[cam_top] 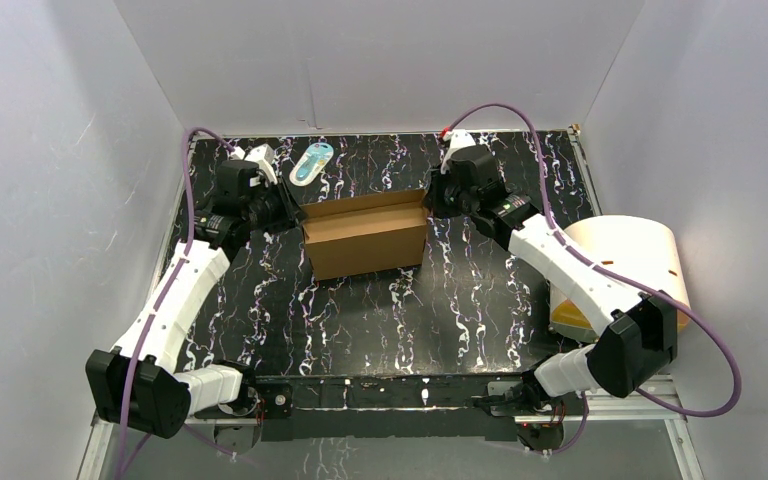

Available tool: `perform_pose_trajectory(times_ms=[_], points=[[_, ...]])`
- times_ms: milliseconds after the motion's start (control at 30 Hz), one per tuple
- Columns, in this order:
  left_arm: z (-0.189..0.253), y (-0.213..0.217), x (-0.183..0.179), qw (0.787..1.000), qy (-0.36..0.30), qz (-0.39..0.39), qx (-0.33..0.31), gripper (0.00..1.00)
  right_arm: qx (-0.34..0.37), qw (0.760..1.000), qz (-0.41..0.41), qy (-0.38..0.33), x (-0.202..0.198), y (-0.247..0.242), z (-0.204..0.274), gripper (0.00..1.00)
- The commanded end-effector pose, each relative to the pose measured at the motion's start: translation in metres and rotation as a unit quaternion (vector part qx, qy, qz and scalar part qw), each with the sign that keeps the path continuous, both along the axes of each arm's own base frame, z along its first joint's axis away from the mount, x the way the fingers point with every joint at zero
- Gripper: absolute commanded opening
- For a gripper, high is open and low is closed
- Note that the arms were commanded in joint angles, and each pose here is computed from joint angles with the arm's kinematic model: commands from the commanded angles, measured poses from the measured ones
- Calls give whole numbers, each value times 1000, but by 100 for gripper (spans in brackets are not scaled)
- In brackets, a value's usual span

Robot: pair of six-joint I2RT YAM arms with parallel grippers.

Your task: Fold the paper box

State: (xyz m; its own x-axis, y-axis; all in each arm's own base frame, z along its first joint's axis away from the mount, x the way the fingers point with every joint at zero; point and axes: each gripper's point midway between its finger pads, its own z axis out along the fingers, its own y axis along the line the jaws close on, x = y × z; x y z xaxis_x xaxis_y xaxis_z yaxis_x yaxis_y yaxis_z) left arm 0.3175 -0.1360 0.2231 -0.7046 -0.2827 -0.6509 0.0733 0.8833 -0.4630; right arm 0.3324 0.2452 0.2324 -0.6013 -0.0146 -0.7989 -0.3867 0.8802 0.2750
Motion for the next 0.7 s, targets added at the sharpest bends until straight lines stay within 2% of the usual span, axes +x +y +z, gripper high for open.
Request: perform_pose_trajectory(times_ms=[0, 333, 667], points=[[9, -2, -11, 999, -1, -30, 25, 17, 15, 998, 48, 24, -21, 20, -10, 9], [15, -6, -8, 999, -2, -45, 26, 14, 4, 999, 38, 18, -18, 15, -13, 9], [17, 1, -4, 998, -2, -43, 54, 8, -1, 999, 36, 20, -18, 14, -16, 9]])
